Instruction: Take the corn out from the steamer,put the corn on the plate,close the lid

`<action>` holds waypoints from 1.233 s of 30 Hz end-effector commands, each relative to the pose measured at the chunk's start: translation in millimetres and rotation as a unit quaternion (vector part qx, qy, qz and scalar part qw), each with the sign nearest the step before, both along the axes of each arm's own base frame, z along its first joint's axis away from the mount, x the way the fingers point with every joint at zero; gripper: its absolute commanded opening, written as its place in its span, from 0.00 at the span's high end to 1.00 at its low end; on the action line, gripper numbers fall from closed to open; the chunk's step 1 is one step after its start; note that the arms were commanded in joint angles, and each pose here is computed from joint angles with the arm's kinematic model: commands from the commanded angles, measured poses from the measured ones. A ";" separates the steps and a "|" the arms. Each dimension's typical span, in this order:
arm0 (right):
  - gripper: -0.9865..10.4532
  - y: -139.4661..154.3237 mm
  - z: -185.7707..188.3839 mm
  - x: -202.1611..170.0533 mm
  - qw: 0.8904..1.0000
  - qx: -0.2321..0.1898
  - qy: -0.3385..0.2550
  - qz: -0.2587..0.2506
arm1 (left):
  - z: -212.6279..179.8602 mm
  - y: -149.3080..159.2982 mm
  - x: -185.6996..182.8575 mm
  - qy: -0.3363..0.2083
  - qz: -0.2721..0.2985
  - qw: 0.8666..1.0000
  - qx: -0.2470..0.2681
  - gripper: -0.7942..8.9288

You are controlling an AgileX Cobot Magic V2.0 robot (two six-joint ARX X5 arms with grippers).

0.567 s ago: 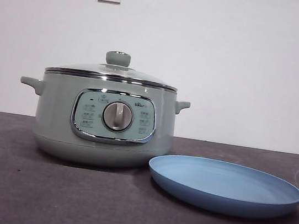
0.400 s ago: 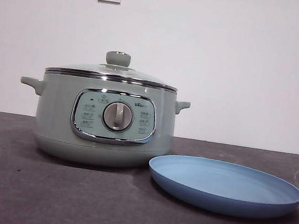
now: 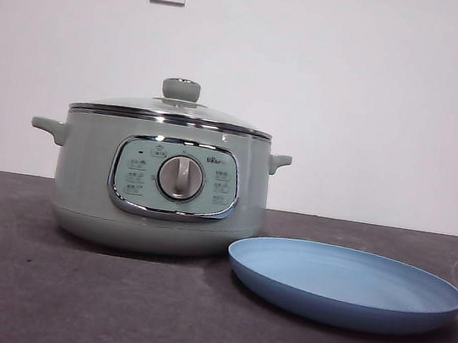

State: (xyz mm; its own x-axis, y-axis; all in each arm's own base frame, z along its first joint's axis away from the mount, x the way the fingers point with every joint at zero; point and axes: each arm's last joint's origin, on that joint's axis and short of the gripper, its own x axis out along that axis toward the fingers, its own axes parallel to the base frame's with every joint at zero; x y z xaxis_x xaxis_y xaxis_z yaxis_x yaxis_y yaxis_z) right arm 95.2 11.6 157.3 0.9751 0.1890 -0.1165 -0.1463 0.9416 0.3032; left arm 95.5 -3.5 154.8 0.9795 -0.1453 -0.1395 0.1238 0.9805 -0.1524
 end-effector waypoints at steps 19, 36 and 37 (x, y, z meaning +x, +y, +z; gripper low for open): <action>0.92 13.6 143.1 23.4 0.978 -0.011 0.023 0.209 | 131.1 -6.9 -16.5 -0.025 -0.116 0.991 -0.058 0.93; 0.91 33.9 186.6 67.1 0.899 -0.071 0.153 0.404 | 176.6 -13.6 14.9 0.108 -0.258 0.959 -0.054 0.92; 0.91 34.2 186.6 67.0 0.899 -0.072 0.153 0.405 | 177.2 -13.6 15.3 0.108 -0.258 0.958 -0.054 0.92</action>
